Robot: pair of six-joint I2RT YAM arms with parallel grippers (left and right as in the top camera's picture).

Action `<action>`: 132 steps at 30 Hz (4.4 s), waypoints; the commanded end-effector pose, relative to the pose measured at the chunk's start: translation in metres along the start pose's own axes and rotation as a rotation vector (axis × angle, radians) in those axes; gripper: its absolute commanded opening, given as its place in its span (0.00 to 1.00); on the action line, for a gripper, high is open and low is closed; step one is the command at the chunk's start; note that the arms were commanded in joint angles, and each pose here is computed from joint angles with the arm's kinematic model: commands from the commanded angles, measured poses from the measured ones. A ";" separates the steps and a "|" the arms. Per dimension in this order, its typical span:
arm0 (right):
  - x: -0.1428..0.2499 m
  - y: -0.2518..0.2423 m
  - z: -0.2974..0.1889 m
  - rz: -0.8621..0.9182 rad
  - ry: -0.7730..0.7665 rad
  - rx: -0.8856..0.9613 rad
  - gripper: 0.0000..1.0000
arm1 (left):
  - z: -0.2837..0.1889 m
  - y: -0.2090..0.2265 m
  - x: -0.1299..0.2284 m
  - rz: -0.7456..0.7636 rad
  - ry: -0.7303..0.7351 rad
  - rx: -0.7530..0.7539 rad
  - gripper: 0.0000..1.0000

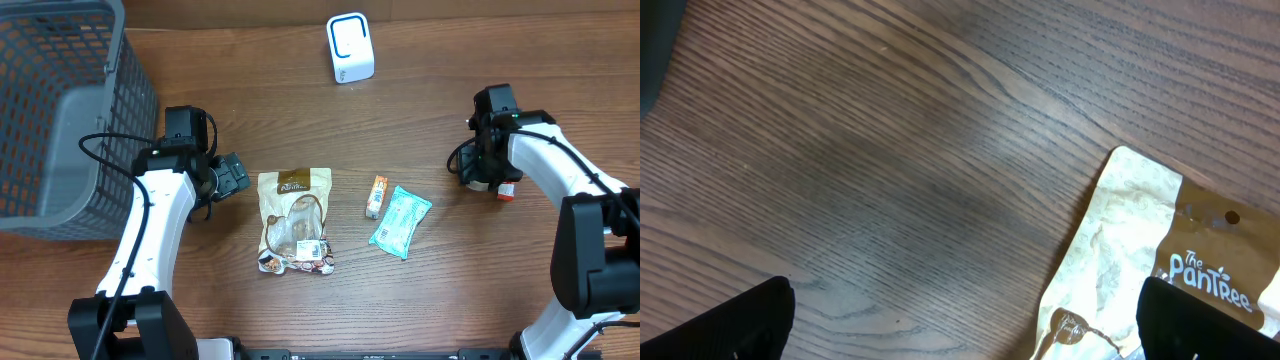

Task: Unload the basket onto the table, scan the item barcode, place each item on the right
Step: 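Carry the jar back down to the right side of table, then lower the jar beside the red sticks and open the gripper, then withdraw the right gripper left toward the table centre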

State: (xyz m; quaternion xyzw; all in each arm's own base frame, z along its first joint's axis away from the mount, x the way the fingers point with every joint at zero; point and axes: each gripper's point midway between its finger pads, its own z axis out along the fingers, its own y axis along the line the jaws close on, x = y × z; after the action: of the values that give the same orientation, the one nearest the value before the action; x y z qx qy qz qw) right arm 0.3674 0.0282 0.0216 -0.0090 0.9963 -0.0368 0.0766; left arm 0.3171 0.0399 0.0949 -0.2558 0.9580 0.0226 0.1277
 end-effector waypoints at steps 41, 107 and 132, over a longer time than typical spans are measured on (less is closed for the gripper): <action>-0.005 -0.032 0.007 0.145 -0.030 -0.037 0.16 | -0.004 0.000 -0.006 0.008 -0.020 -0.003 1.00; -0.066 -0.041 -0.100 0.171 -0.214 -0.091 1.00 | -0.004 0.000 -0.006 0.008 -0.020 -0.003 1.00; 0.002 0.151 -0.157 -0.037 -0.044 -0.519 0.58 | -0.004 0.000 -0.006 0.008 -0.020 -0.003 1.00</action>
State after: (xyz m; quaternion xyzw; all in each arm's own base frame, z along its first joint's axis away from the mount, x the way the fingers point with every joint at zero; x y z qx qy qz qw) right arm 0.3428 0.1827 0.1585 -0.0774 0.9719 0.1996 0.0980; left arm 0.3171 0.0399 0.0949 -0.2558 0.9580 0.0226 0.1277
